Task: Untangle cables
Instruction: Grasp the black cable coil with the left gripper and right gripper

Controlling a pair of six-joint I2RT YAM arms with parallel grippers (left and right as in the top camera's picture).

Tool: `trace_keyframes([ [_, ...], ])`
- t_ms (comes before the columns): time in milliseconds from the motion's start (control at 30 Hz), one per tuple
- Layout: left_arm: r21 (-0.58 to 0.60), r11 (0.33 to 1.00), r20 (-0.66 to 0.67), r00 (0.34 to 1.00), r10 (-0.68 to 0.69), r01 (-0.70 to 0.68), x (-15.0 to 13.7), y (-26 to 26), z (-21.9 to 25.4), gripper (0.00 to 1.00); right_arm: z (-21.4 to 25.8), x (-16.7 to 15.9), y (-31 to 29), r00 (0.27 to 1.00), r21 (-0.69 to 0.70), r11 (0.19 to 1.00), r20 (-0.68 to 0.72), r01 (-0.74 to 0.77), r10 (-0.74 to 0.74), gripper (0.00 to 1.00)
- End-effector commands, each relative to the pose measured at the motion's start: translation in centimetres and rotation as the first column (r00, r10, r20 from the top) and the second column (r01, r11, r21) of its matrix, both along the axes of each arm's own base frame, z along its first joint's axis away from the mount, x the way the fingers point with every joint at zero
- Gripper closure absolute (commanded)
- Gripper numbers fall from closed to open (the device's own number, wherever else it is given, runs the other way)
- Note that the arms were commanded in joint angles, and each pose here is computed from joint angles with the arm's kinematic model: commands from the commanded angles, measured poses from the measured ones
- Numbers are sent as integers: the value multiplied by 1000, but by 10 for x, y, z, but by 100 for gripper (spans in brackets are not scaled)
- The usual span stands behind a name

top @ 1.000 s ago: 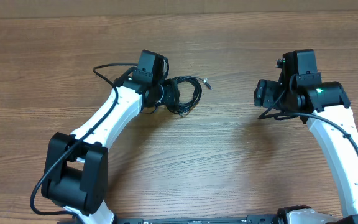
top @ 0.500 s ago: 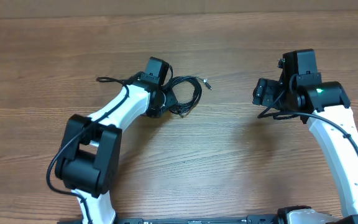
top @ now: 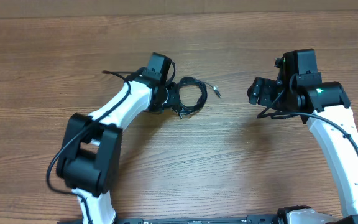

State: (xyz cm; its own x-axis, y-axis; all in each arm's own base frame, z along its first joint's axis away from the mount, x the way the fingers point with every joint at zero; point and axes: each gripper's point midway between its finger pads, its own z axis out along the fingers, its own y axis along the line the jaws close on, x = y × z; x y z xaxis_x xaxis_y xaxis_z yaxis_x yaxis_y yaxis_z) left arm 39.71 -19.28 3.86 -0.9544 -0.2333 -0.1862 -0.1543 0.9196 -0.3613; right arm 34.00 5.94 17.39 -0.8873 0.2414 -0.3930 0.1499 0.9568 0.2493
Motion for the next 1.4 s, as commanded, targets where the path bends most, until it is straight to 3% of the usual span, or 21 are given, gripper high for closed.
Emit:
trace_keyframes([
  [0, -110, 928, 337, 891, -303, 357, 4, -40, 124, 96, 19, 4, 27, 996, 130, 988, 53, -82, 75, 15],
  [200, -124, 840, 493, 767, -410, 528, -19, -52, 183, 96, 48, 7, 73, 962, 343, 901, 163, -265, 221, 16],
  [333, -173, 792, 515, 739, -434, 585, -29, -62, 192, 96, 65, 6, 91, 948, 452, 836, 205, -312, 243, 19],
  [533, -236, 769, 529, 742, -410, 594, -28, -59, 200, 96, 74, 6, 101, 966, 546, 798, 171, -257, 194, 24],
  [700, -344, 770, 495, 801, -338, 538, -26, -56, 208, 96, 66, 6, 109, 975, 552, 803, 130, -224, 183, 27],
  [933, -429, 741, 453, 833, -318, 516, -33, -61, 214, 96, 55, 14, 144, 965, 569, 780, 129, -260, 227, 31],
  [1167, -473, 738, 416, 860, -296, 482, -35, -63, 215, 96, 40, 24, 155, 983, 522, 834, 99, -181, 151, 39],
  [1367, -525, 682, 413, 853, -319, 509, -45, -69, 223, 96, 34, 40, 168, 983, 514, 840, 132, -176, 126, 48],
])
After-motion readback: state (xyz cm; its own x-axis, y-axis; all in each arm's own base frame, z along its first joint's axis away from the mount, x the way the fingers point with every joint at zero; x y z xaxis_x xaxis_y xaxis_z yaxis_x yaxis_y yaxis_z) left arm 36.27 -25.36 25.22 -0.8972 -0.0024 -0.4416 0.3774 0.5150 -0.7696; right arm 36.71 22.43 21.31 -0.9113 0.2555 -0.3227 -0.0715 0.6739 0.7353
